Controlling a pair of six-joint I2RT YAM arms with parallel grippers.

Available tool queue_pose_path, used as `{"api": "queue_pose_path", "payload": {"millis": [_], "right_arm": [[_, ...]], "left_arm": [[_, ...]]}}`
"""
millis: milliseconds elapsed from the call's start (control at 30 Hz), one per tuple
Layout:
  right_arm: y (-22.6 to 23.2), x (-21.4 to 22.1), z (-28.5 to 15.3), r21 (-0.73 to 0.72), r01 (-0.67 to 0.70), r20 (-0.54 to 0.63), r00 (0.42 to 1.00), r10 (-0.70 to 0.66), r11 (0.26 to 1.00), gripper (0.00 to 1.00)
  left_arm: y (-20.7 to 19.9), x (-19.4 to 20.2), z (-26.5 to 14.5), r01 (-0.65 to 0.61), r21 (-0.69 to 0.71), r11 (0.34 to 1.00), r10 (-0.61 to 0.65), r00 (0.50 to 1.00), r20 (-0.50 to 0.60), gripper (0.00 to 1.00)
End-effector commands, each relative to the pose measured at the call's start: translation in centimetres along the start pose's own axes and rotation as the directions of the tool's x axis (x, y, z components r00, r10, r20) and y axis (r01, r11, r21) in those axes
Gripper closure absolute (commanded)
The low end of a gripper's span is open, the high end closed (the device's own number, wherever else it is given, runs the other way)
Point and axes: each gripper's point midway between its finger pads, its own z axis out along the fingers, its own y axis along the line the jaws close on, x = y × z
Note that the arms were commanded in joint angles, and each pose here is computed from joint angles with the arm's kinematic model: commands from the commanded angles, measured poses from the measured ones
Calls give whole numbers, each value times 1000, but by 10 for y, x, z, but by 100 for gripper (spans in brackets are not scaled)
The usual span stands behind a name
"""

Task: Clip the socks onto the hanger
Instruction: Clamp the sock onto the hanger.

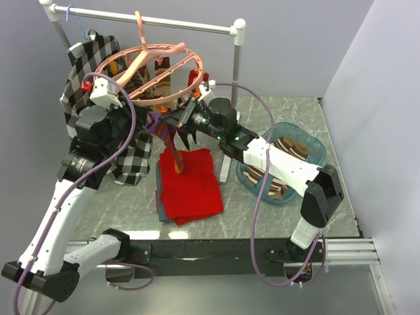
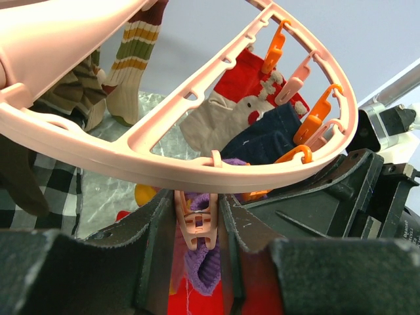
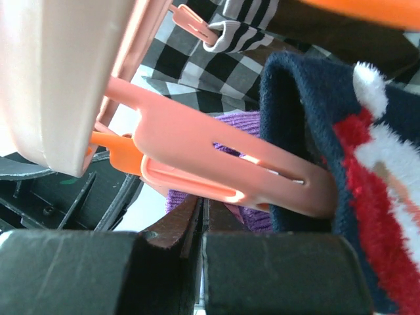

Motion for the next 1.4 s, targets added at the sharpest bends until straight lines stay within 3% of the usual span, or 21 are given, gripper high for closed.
{"api": "queue_pose_path", "payload": {"millis": [0, 733, 900, 1000, 1033, 1100, 1133, 1233, 1333, 1367], "right_arm": [[51, -24, -13, -131, 15, 59, 998, -7, 991, 100], [57, -20, -8, -159, -18, 40, 999, 24, 987, 100], [61, -22, -11, -166, -8, 47, 999, 16, 986, 100], [61, -23, -13, -168, 3, 53, 999, 6, 986, 100], [60, -23, -13, -167, 7, 55, 998, 2, 986, 100], [62, -23, -15, -171, 27, 62, 998, -17, 985, 98], [62, -25, -16, -170, 40, 69, 997, -28, 985, 88], [62, -27, -21, -154, 86, 84, 994, -74, 984, 71], [66, -29, -31, -152, 150, 102, 986, -136, 977, 55], [65, -27, -33, -143, 168, 95, 983, -156, 975, 50]], "left_arm": [[-3, -6, -6, -13, 19, 1000, 12, 999, 30, 82], [-13, -6, -8, 24, 62, 998, -26, 999, 28, 80], [-9, -3, -7, 21, 48, 999, -22, 999, 24, 75], [-7, -10, -11, 16, 29, 999, -17, 999, 42, 59], [-6, -14, -12, 15, 19, 1000, -16, 999, 52, 44], [-7, -23, -18, 7, 16, 1000, -9, 997, 75, 32], [-8, -28, -21, 9, 16, 1000, -10, 996, 89, 22], [-10, -42, -32, 13, 19, 1000, -15, 992, 128, 10], [-10, -53, -46, 12, 16, 1000, -15, 987, 163, 1], [-10, -57, -50, 3, 14, 1000, -6, 985, 174, 3]]}}
